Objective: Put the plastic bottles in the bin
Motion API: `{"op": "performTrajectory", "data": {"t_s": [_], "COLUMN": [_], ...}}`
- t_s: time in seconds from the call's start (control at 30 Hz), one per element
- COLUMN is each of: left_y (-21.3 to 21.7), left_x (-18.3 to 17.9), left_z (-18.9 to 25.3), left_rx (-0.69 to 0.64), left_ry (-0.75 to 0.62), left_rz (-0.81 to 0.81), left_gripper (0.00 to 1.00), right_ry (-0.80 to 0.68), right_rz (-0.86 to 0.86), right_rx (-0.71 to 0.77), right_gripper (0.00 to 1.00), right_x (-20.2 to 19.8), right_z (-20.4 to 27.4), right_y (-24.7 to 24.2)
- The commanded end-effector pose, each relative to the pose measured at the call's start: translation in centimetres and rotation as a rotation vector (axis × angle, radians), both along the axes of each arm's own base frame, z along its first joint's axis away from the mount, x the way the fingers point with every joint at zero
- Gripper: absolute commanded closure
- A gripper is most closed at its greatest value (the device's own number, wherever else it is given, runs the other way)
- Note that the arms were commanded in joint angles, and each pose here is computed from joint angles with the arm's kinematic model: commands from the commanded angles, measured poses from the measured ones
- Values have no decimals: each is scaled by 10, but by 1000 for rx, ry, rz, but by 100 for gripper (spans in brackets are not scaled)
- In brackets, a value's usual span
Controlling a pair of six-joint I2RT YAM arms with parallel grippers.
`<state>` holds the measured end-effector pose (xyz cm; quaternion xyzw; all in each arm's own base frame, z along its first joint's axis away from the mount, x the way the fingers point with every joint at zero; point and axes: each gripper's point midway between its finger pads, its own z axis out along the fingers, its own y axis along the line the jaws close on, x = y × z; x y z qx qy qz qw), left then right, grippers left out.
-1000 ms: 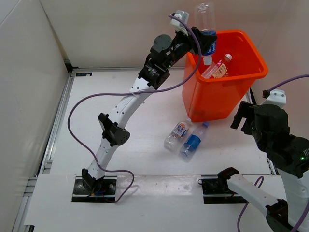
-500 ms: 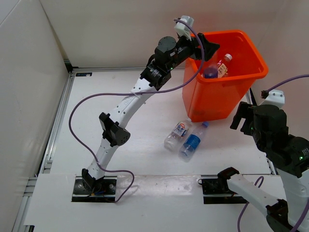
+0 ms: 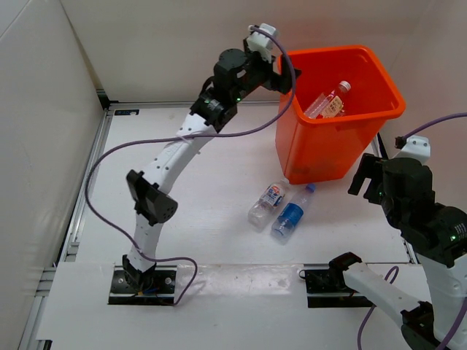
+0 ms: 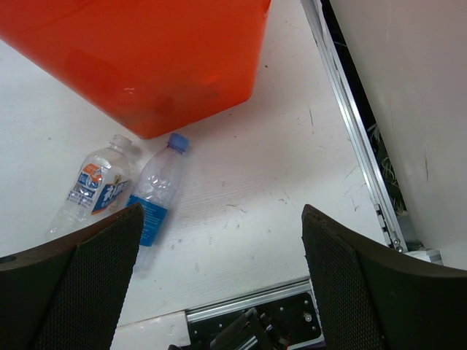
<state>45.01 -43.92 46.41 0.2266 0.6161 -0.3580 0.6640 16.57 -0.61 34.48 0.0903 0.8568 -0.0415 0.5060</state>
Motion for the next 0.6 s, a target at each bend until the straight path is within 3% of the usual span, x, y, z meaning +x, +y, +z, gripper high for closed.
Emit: {"op": "performTrajectory", "data": {"t_s": [0.0, 0.03, 0.07, 0.1, 0.23, 0.27, 0.5, 0.57], "left_y": [80, 101, 102, 116, 129, 132, 113, 102], "left_x": [-9, -25, -20, -35, -53, -65, -122, -134], "left_z": [49, 55, 30, 41, -26, -68, -227, -248], "left_rx": [158, 181, 267, 257, 303, 351, 466, 476], "left_ry": [-219, -232, -278, -296, -138, -69, 275, 337], "left_rz": [167, 205, 216, 243, 204, 180, -40, -65], "left_gripper": [0, 0, 0, 0, 0, 0, 0, 0], "right_ry": [-36, -29, -31, -29, -17, -20, 0, 6], "right_rz": [-10, -7, -1, 5, 10, 12, 31, 25], "right_rx": [9, 7, 4, 4, -7, -7, -23, -28], "right_gripper": [10, 10, 10, 10, 10, 10, 10, 10], "right_x": [8, 9, 9, 10, 12, 12, 11, 10], "right_z": [4, 2, 1, 1, -4, -4, -11, -13], "right_y": [1, 2, 3, 4, 6, 6, 8, 7]}}
